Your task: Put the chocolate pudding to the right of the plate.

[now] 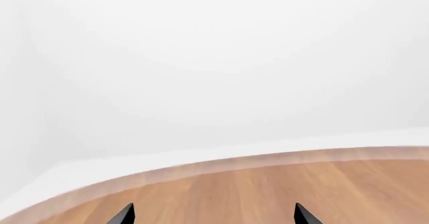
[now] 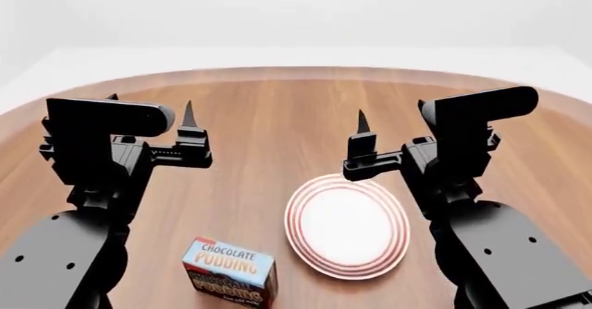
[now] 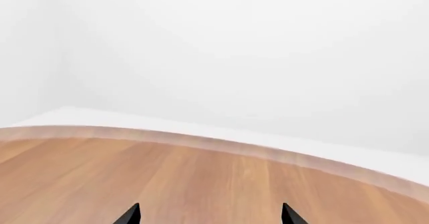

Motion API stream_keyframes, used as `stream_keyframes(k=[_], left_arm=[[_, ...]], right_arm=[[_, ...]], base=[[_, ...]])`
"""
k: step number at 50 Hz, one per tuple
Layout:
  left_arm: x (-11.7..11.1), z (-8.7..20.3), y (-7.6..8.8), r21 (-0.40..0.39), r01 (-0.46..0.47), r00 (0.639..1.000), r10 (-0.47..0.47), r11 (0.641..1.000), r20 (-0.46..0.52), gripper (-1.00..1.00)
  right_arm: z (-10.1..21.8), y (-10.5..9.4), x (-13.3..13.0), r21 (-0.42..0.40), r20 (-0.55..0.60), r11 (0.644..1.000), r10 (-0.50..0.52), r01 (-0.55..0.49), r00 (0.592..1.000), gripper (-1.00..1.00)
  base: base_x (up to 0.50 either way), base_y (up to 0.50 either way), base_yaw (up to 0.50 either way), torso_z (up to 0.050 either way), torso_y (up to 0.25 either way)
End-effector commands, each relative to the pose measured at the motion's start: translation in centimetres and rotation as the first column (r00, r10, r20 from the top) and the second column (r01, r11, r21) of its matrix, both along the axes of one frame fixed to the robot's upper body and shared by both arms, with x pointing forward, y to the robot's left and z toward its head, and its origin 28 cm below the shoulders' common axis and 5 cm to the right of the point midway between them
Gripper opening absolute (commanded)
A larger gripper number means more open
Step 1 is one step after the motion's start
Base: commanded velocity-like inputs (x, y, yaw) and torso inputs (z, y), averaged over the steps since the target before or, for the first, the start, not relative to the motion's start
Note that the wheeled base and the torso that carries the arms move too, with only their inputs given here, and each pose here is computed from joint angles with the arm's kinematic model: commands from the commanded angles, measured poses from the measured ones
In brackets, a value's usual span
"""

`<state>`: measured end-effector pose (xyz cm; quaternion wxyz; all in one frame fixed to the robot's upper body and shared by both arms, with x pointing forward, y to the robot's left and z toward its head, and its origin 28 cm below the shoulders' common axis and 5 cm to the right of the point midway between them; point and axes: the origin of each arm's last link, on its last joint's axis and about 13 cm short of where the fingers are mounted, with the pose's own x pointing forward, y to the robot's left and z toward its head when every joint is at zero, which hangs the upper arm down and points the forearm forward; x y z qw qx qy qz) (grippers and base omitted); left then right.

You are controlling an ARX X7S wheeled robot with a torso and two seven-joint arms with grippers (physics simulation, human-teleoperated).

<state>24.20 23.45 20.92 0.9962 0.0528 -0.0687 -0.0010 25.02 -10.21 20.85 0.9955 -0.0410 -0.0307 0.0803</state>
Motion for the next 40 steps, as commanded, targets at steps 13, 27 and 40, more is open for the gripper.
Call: stream_keyframes(k=[13, 27, 40], left_arm=[[-0.02, 0.0, 0.03, 0.001, 0.004, 1.0, -0.004, 1.0, -0.001, 1.0], [-0.02, -0.03, 0.14, 0.0, 0.004, 1.0, -0.004, 1.0, -0.001, 1.0], [0.08, -0.08, 0.08, 0.003, 0.006, 1.0, -0.006, 1.0, -0.003, 1.0]], right_arm=[[0.02, 0.02, 0.22, -0.022, -0.015, 1.0, -0.014, 0.014, 1.0, 1.0], [0.38, -0.01, 0.56, -0.031, -0.043, 1.0, -0.006, 0.005, 0.999, 1.0], [0.4, 0.45, 0.96, -0.268, -0.077, 0.963, -0.037, 0.015, 0.996, 1.0]], base=[[0.23, 0.0, 0.0, 0.0, 0.001], [0.17, 0.0, 0.0, 0.0, 0.0], [0.23, 0.0, 0.0, 0.0, 0.001]])
